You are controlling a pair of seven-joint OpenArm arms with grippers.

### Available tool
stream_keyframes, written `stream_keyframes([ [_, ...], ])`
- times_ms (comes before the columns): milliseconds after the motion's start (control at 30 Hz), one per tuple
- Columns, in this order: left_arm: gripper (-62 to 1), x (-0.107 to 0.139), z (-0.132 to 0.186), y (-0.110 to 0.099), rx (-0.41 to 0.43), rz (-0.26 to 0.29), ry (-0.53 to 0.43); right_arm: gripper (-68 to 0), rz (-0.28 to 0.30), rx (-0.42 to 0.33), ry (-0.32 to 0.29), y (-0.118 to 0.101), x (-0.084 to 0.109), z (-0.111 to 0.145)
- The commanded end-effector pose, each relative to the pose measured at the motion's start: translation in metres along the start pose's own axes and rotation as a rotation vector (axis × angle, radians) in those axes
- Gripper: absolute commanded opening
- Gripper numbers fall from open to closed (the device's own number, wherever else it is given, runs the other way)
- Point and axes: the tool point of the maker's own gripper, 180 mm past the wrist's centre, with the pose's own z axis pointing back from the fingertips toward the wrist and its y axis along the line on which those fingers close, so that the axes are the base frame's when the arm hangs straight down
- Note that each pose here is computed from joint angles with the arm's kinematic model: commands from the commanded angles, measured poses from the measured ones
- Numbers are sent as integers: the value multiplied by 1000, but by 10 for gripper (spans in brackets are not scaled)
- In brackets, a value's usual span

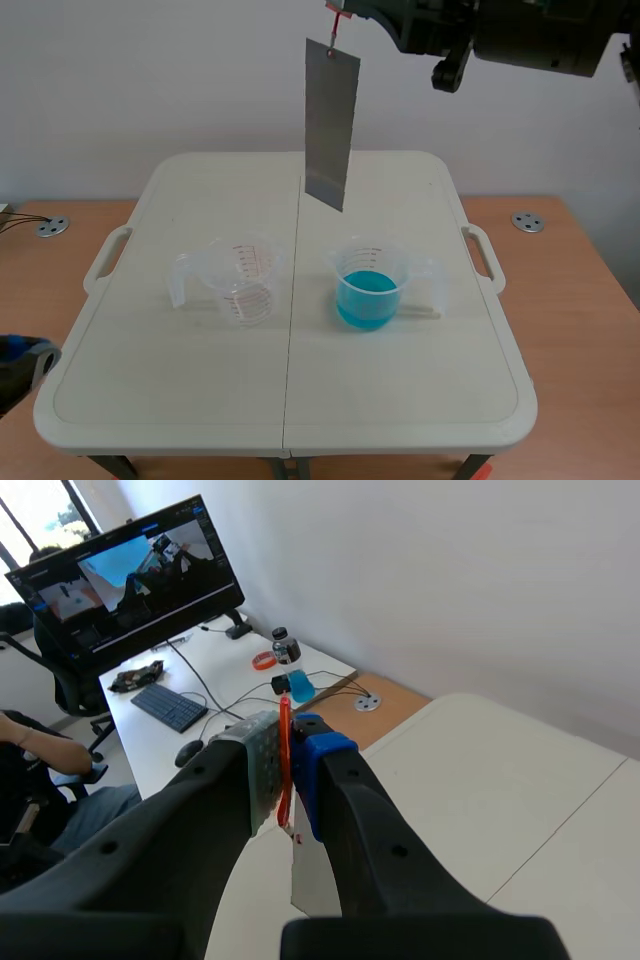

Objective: Hold the metal plate by the orange handle, dip it into the blue solution, take it out and point at it, then put the plate back in the beaker on the left.
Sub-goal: 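Move the plate over the blue solution, then point at the plate with the left hand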

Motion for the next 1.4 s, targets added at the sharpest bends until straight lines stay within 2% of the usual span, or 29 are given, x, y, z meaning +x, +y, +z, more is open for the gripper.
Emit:
stream_keyframes([
  [0,-588,11,-5,-3,-13,8,-43,-660,15,18,-41,4,15,5],
  [267,-588,56,-34,-9,-57,-34,-169,-660,-11,-2,-45,-8,17,27],
  [400,-588,68,-49,-21,-101,-44,-193,-660,-4,-11,-34,-11,16,30],
  [733,-588,94,-84,-41,-191,-85,-256,-661,-59,-55,-48,-36,6,35],
  [900,-588,99,-103,-41,-202,-96,-267,-661,-49,-16,-23,-29,-1,30],
  [1167,-588,97,-139,-40,-188,-138,-251,-661,-41,0,-36,-25,0,28],
  [1367,-588,93,-159,-48,-196,-129,-233,-661,-37,14,-33,-22,-2,26],
])
